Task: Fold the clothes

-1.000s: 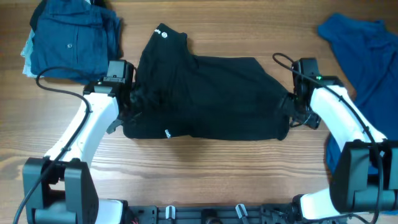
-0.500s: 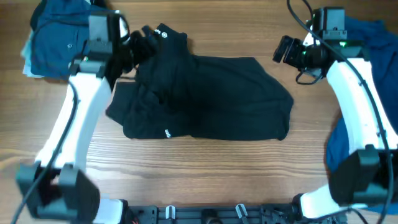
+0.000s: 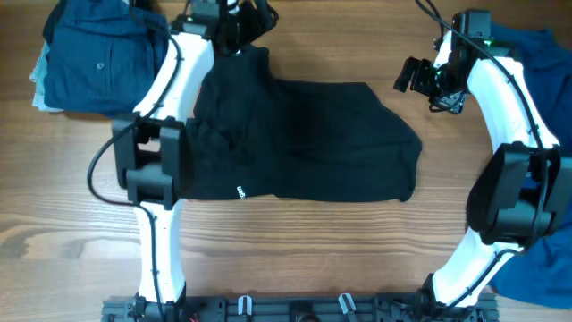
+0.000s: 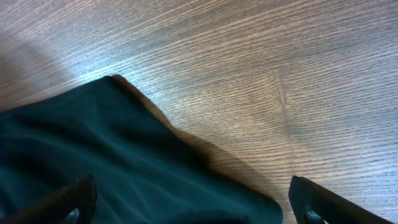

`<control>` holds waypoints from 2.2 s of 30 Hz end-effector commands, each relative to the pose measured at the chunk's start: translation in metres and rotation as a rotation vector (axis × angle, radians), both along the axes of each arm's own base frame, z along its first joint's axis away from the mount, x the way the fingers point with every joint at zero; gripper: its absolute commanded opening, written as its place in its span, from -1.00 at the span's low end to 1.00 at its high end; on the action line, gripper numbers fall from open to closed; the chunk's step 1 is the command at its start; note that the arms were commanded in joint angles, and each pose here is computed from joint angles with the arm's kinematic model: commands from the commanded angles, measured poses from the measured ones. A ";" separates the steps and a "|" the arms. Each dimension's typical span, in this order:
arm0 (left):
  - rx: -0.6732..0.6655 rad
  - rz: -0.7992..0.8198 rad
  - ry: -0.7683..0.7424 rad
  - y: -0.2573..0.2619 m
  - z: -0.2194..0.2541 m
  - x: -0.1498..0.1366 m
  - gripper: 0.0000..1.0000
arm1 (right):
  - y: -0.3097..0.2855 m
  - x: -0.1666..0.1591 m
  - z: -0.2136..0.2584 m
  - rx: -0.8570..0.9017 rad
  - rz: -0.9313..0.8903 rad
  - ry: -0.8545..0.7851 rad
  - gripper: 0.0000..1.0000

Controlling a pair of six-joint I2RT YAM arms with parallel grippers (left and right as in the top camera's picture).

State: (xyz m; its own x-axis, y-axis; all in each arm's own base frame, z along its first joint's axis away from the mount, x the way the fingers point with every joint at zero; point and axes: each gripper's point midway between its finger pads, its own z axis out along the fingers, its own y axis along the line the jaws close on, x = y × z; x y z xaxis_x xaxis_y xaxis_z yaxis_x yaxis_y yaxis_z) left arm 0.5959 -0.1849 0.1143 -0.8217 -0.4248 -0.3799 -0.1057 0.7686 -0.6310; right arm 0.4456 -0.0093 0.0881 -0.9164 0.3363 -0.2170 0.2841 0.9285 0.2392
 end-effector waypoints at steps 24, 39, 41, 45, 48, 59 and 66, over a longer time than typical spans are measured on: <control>0.367 0.071 0.110 0.010 -0.098 -0.013 0.70 | 0.005 -0.001 -0.001 0.018 0.020 0.014 1.00; 0.422 0.083 0.088 0.019 -0.091 -0.011 -0.92 | 0.005 0.011 0.002 0.025 0.006 -0.036 0.99; 0.421 0.084 0.086 0.019 -0.089 -0.011 -0.92 | 0.009 0.018 0.005 0.047 0.014 -0.067 0.99; 0.420 0.084 0.085 0.020 -0.074 -0.015 -0.92 | 0.019 0.021 0.001 0.102 0.035 -0.068 0.99; 0.412 0.090 0.060 0.021 -0.047 -0.017 -0.92 | 0.032 0.021 -0.030 0.182 0.055 -0.008 0.97; 0.429 0.080 0.110 0.025 -0.048 -0.030 -0.92 | 0.051 0.014 -0.078 0.261 0.033 0.107 0.61; 0.439 0.074 0.139 0.027 -0.051 -0.036 -0.92 | 0.059 0.017 -0.085 0.213 0.001 0.113 -0.47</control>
